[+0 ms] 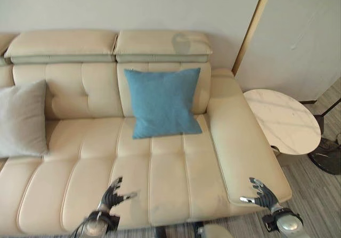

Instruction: Pick up all the scattered cushions and arrange them neatly on the sofa.

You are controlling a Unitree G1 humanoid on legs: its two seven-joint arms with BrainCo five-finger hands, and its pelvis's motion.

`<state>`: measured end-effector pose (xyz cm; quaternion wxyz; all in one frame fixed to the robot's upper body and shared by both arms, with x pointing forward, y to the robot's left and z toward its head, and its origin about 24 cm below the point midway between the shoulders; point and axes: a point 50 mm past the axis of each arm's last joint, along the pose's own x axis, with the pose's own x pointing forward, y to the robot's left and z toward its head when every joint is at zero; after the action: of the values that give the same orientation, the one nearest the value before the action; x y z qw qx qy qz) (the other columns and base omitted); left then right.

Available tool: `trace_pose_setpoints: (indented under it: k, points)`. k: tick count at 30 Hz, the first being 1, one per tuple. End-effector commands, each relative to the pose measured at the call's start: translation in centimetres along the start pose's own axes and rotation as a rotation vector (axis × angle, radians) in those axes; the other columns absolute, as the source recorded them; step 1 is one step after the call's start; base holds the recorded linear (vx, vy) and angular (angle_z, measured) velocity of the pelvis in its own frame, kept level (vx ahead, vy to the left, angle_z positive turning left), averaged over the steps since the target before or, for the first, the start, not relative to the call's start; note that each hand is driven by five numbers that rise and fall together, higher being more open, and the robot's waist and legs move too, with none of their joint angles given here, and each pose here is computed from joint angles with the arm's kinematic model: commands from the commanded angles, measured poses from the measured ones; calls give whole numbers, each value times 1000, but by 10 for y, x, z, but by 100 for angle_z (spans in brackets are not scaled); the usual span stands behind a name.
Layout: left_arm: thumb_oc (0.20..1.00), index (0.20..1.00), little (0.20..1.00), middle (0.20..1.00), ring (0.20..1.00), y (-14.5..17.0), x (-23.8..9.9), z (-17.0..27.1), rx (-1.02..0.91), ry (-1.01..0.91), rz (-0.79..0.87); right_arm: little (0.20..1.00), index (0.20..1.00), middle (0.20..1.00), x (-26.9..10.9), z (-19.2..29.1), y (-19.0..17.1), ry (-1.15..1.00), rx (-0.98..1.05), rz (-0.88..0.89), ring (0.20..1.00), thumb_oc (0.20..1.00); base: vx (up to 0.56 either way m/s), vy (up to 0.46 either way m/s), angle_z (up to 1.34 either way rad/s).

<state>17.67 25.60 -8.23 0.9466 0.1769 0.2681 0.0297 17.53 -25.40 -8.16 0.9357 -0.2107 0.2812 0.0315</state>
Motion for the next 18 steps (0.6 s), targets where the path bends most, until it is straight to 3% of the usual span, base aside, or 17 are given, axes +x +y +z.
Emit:
trace_pose_setpoints:
  k: [1, 11, 18]
  points:
    - [1000, 1000, 1000, 1000, 1000, 15, -4, 3, 54, -38, 39, 1000, 1000, 1000, 0, 11, 1, -67, 5, -14, 1000, 1000, -137, -155, -18]
    - [1000, 1000, 1000, 1000, 1000, 12, -2, 3, 39, -37, 42, 1000, 1000, 1000, -5, 9, -16, -66, -41, -44, 1000, 1000, -243, -101, 6]
    - [1000, 1000, 1000, 1000, 1000, 11, -5, -6, -21, -6, 69, 1000, 1000, 1000, -6, 3, -17, -41, -40, -30, 1000, 1000, -52, 32, 15]
